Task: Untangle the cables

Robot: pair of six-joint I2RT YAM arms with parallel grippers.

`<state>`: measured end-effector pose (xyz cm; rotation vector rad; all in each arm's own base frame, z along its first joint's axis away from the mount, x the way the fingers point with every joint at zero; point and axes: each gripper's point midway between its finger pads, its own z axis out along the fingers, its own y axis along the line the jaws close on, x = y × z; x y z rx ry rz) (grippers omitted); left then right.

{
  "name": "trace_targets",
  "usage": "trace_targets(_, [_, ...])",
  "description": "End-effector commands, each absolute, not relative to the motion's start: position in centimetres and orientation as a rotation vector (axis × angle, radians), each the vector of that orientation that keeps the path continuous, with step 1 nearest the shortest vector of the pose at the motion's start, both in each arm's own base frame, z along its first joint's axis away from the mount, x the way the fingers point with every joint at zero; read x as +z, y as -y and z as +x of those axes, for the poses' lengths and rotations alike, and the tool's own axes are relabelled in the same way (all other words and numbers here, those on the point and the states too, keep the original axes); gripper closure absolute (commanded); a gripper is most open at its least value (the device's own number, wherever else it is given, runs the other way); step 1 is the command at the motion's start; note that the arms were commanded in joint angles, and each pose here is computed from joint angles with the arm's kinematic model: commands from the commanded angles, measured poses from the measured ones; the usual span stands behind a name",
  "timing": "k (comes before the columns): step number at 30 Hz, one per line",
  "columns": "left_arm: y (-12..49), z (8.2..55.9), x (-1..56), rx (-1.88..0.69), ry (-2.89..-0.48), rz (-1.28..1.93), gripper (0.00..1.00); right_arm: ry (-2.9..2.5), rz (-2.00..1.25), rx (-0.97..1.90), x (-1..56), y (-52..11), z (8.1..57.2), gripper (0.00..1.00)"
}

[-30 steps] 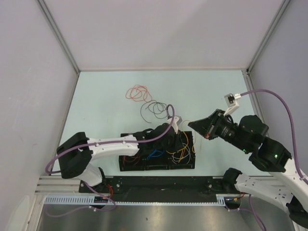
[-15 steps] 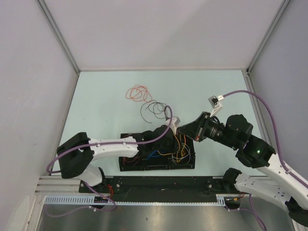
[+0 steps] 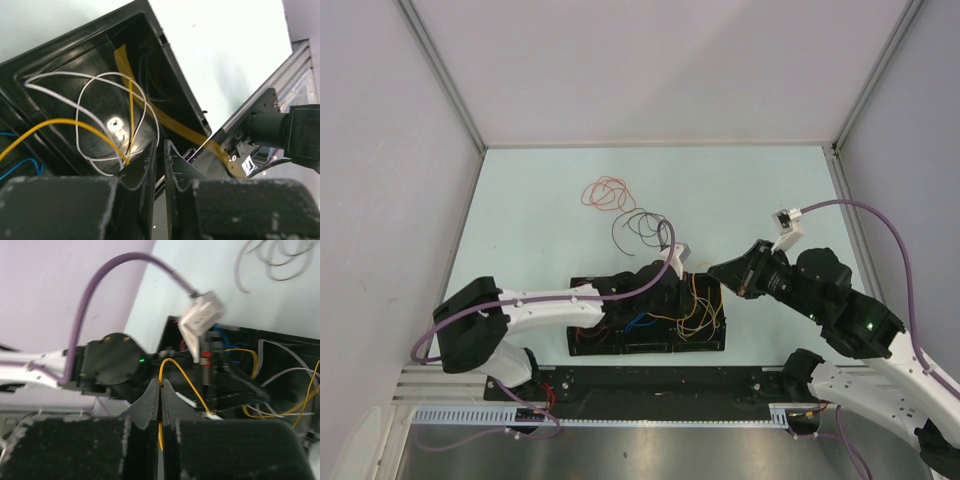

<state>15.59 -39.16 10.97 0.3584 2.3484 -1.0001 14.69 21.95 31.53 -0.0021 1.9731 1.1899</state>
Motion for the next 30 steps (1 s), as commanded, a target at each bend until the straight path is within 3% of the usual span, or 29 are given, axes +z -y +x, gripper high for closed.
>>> trace_targets(1, [39.8, 16.4, 14.3, -1.02, -2.281, 0.341, 0.82, -2.046, 0.108, 0.972, 28.5, -18.7, 16.3, 1.0])
trace_targets(3, [39.6, 16.8, 14.8, -0.983, -2.282, 0.339, 0.75, -2.09, 0.121, 0.926, 27.4, -18.4, 16.6, 1.0])
trace_targets(4, [39.5, 17.0, 15.0, -0.963, -2.275, 0.351, 0.64, -2.106, 0.119, 0.912, 27.0, -18.3, 16.6, 1.0])
trace_targets(7, [38.8, 17.8, 15.8, -0.887, -2.265, 0.349, 0.47, -2.145, 0.109, 0.876, 25.8, -18.4, 16.7, 1.0])
trace_targets(12, [37.0, 19.2, 17.1, -0.718, -2.273, 0.322, 0.33, -2.15, 0.105, 0.861, 25.3, -18.3, 16.8, 1.0])
trace_targets(18, [32.0, 19.9, 17.7, -0.472, -2.303, 0.235, 0.31, -2.151, 0.092, 0.841, 25.1, -18.2, 17.0, 1.0])
trace_targets(30, [28.5, 16.7, 13.0, -0.496, -2.429, 0.137, 0.41, -2.167, 0.071, 0.797, 24.4, -18.3, 17.8, 1.0])
